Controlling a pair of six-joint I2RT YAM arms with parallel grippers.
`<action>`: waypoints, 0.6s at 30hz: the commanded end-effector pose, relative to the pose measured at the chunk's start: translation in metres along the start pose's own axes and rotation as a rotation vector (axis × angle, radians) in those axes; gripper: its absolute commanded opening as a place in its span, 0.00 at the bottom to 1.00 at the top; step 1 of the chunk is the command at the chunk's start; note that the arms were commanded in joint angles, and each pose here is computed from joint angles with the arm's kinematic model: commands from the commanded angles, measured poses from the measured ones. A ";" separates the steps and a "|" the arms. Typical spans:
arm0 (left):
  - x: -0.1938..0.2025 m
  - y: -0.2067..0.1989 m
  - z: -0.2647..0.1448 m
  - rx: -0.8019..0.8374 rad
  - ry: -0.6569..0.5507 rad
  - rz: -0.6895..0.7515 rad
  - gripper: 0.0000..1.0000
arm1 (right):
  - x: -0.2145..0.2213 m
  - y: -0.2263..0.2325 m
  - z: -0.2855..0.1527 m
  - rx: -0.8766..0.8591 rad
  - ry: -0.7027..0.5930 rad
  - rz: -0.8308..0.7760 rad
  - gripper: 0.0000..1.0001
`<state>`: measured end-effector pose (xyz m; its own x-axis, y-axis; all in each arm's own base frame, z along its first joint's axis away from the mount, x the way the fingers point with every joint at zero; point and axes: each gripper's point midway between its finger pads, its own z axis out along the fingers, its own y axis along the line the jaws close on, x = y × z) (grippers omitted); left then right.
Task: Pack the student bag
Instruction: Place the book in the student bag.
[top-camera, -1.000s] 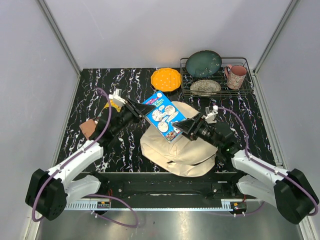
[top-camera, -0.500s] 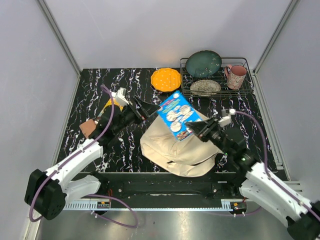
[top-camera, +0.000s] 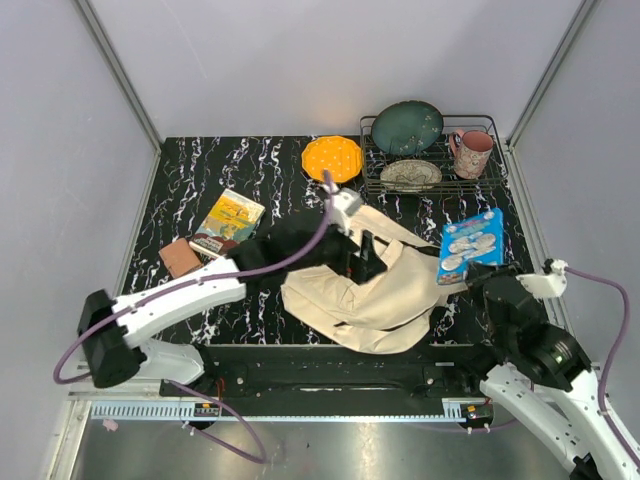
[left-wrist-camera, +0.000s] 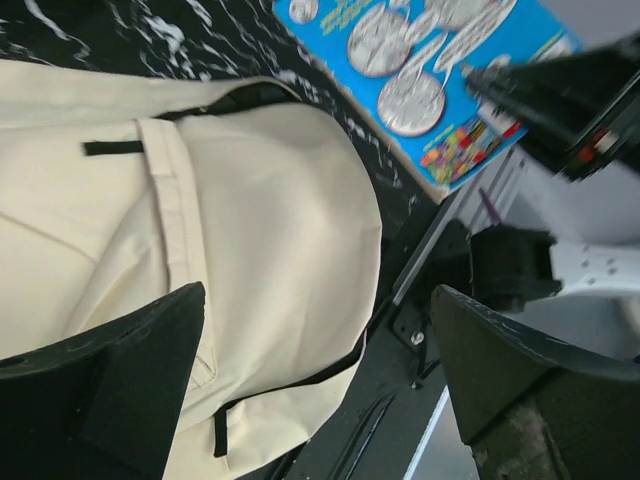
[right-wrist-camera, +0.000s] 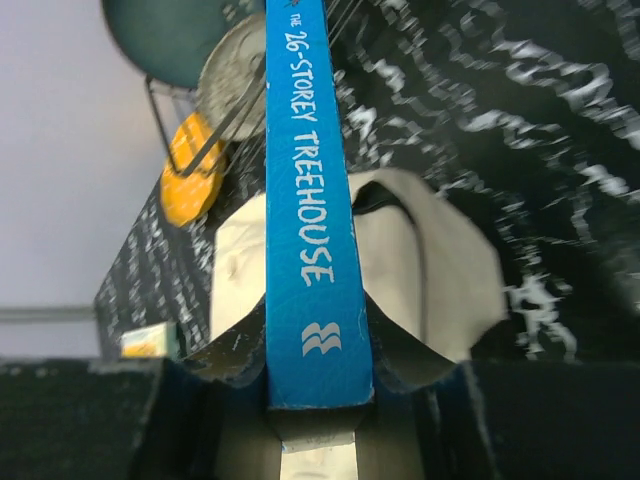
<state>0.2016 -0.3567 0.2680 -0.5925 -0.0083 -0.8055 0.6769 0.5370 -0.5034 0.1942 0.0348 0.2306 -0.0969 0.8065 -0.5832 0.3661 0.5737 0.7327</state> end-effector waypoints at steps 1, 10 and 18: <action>0.029 -0.010 0.030 -0.068 0.147 0.210 0.99 | -0.073 -0.020 -0.028 0.103 -0.251 0.046 0.00; 0.080 -0.047 0.093 -0.022 0.334 0.265 0.99 | -0.112 -0.048 -0.061 0.148 -0.350 0.096 0.00; 0.102 -0.062 0.131 0.040 0.394 0.266 0.97 | -0.111 -0.048 -0.068 0.106 -0.314 0.123 0.00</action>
<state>0.1565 -0.4759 0.1563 -0.5446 0.4740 -0.6919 0.8136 0.4989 -0.2986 0.1268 -0.0625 0.2628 0.1402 0.7596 -0.6351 0.4920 0.5032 0.7104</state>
